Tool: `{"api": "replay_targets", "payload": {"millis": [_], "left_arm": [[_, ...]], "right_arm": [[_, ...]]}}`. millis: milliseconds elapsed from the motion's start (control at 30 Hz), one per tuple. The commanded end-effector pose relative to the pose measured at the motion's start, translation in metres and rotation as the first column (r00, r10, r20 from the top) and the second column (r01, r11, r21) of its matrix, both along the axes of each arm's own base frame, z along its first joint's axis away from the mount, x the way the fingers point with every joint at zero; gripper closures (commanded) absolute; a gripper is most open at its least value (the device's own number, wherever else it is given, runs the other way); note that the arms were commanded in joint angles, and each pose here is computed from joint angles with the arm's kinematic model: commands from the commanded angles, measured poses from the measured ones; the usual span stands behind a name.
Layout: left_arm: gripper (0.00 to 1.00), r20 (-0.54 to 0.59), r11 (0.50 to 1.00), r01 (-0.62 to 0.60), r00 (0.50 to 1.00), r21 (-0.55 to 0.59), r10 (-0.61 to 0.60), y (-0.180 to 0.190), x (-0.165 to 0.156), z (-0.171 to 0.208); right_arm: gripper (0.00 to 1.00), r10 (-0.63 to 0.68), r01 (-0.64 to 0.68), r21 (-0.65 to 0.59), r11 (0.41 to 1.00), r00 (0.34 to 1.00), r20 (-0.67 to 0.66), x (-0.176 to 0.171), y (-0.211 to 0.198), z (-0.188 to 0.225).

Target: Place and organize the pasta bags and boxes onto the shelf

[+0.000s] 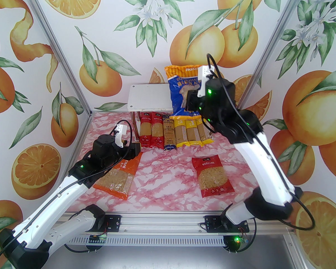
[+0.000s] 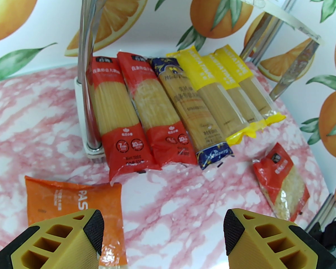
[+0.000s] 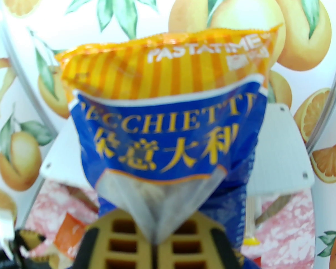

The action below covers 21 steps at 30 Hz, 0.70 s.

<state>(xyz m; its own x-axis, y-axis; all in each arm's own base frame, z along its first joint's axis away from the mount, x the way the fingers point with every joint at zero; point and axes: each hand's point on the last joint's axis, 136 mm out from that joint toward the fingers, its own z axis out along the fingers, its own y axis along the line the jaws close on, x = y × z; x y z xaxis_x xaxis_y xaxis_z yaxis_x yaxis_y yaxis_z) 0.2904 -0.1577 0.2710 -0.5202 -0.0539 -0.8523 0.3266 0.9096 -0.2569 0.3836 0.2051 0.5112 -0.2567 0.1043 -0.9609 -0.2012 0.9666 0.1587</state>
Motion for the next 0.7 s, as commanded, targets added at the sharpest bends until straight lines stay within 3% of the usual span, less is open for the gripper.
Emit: {"api": "replay_targets", "payload": {"millis": [0, 667], "left_arm": [[0.26, 0.034, 1.0, -0.006, 0.999, -0.002, 0.006, 0.006, -0.001, 0.017], [0.25, 0.019, 1.0, -0.027, 0.999, 0.006, 0.027, 0.017, 0.001, 0.011]], "right_arm": [[1.0, -0.032, -0.001, 0.141, 0.99, 0.972, 0.233, 0.004, -0.008, 0.081], [1.0, -0.113, 0.096, 0.121, 0.988, 0.983, 0.145, 0.091, 0.006, 0.018]]}}
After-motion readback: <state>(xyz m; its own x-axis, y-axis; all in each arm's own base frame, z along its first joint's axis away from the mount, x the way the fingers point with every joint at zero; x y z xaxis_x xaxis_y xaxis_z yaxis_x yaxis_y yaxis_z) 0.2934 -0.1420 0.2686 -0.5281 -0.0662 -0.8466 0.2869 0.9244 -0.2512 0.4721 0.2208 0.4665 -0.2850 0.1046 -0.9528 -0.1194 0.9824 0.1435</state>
